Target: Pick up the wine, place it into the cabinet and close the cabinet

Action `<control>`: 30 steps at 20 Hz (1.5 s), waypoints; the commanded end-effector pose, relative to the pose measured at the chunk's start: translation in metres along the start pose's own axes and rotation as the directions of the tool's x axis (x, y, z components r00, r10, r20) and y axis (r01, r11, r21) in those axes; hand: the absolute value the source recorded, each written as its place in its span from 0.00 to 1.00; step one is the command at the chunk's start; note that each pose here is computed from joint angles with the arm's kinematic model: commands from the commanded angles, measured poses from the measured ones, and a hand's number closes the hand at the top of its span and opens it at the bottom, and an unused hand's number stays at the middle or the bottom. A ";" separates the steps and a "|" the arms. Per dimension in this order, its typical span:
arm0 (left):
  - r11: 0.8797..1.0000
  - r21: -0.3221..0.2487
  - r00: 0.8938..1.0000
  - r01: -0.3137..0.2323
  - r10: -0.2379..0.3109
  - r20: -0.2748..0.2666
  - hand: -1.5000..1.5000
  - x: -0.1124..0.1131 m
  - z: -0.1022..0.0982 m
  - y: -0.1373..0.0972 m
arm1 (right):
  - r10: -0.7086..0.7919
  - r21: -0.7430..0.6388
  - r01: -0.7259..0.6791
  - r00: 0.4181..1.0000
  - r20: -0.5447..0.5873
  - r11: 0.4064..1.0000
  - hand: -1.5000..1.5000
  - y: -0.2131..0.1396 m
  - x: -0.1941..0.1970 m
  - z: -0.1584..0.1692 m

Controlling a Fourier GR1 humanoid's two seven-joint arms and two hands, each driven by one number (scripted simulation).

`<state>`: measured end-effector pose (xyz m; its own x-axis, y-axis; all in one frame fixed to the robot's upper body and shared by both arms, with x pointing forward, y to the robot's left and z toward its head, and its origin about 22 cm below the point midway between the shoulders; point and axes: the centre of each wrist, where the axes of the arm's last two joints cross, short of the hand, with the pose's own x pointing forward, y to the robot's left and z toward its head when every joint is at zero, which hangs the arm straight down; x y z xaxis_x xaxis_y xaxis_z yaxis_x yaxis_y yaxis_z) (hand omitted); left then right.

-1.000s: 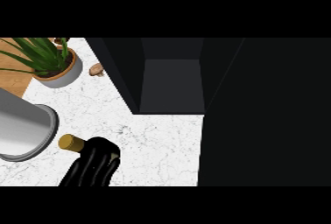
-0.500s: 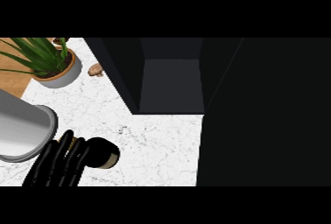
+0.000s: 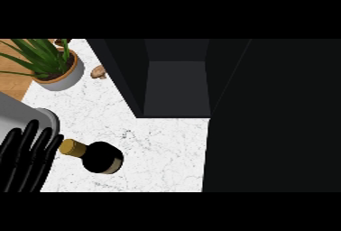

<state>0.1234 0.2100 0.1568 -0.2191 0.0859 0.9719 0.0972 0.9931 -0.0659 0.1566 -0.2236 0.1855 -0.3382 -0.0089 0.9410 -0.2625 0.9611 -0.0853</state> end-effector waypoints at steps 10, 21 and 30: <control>0.992 -0.003 0.990 -0.129 0.129 -0.058 0.00 -0.025 -0.004 0.053 | -0.029 0.010 0.029 0.998 0.057 1.000 0.00 0.001 0.021 0.021; 0.992 -0.001 0.984 -0.127 0.126 -0.130 0.00 -0.084 -0.009 0.074 | -0.011 0.043 0.010 0.999 0.031 0.999 0.00 0.002 0.040 0.021; 0.994 0.053 0.989 -0.100 0.105 -0.102 0.00 -0.117 -0.007 0.097 | -0.029 0.034 0.028 0.999 0.044 0.999 0.00 0.012 0.043 0.025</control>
<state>0.1594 0.2862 0.0573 -0.1085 0.1721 0.9791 0.0763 0.9834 -0.1644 0.1550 -0.2196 0.2034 -0.3255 0.0110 0.9455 -0.2558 0.9616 -0.0993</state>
